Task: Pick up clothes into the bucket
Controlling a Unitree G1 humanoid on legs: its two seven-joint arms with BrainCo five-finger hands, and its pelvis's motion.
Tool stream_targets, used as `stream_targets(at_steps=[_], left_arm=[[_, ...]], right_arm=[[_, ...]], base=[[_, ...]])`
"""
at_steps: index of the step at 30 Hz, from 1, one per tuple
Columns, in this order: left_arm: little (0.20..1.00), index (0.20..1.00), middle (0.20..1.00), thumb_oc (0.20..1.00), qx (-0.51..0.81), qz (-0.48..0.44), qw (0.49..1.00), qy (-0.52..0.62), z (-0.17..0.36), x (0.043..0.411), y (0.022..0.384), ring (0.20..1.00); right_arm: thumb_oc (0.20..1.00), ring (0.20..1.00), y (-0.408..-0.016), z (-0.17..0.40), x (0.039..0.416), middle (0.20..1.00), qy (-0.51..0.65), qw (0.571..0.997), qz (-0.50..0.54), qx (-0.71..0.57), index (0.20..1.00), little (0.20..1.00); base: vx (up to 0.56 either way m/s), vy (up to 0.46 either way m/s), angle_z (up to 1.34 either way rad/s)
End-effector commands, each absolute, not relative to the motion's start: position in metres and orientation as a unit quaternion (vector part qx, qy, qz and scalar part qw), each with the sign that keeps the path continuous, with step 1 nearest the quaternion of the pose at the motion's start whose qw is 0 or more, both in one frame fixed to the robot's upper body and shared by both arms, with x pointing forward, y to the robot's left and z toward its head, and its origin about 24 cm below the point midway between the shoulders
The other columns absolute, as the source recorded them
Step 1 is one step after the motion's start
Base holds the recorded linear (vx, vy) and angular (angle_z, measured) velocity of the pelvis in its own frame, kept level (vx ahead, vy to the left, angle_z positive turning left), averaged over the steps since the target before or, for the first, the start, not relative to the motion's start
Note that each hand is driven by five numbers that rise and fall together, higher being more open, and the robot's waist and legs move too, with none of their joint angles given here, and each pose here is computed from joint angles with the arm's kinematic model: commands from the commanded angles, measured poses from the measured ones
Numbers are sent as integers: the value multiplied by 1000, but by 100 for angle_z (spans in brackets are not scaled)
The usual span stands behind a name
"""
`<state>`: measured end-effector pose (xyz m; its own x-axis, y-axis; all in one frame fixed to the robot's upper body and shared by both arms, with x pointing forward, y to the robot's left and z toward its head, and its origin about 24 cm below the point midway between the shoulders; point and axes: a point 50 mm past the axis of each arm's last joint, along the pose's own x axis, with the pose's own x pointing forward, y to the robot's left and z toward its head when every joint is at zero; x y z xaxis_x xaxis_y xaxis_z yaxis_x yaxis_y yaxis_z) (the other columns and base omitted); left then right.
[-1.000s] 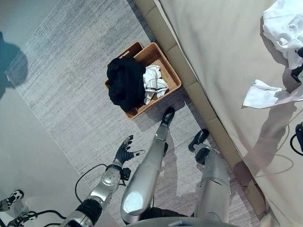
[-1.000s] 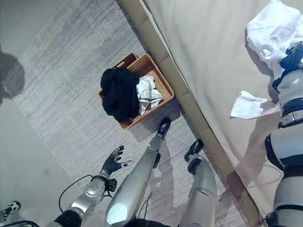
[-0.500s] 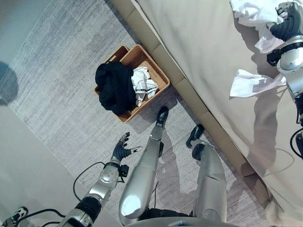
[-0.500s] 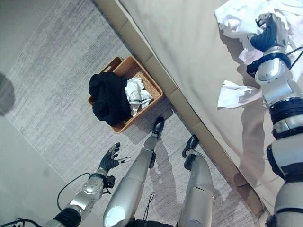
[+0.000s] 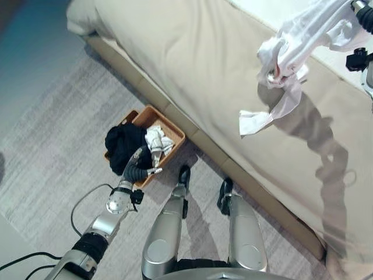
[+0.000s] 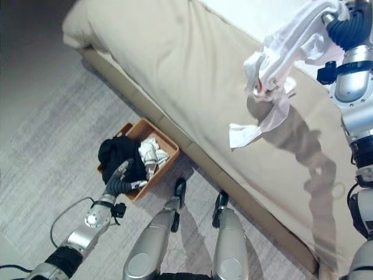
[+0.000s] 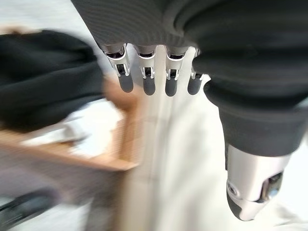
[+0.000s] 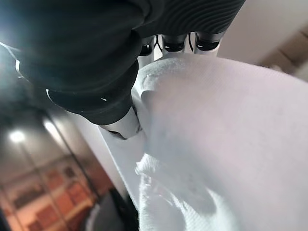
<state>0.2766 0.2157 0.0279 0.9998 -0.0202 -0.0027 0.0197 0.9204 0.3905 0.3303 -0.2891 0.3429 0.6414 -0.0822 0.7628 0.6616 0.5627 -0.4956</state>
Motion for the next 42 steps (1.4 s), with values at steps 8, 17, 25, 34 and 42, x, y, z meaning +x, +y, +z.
stream_targets(at_steps=[8,17,25,34,42], left_arm=[[1000,1000,1000,1000,116,-77,979,-147,101,287,200,1000],[1000,1000,1000,1000,131,-202,954,-178,139,323,141,1000],[1000,1000,1000,1000,125,-214,954,-170,144,349,99,1000],[1000,1000,1000,1000,102,-259,955,-99,115,350,56,1000],[1000,1000,1000,1000,58,-325,943,-31,95,341,26,1000]], right_arm=[[200,200,-241,315,335,200,-327,829,-36,-452,200,200],[200,200,-193,287,333,200,-280,824,137,-473,200,200],[200,200,-141,286,314,200,-335,817,249,-399,200,200],[200,200,-114,299,284,200,-406,792,309,-336,200,200],[200,200,-114,312,279,200,-434,784,292,-335,200,200]], base=[[86,-43,-38],[54,-30,-26],[11,-14,-12],[11,1,-1],[12,18,8]])
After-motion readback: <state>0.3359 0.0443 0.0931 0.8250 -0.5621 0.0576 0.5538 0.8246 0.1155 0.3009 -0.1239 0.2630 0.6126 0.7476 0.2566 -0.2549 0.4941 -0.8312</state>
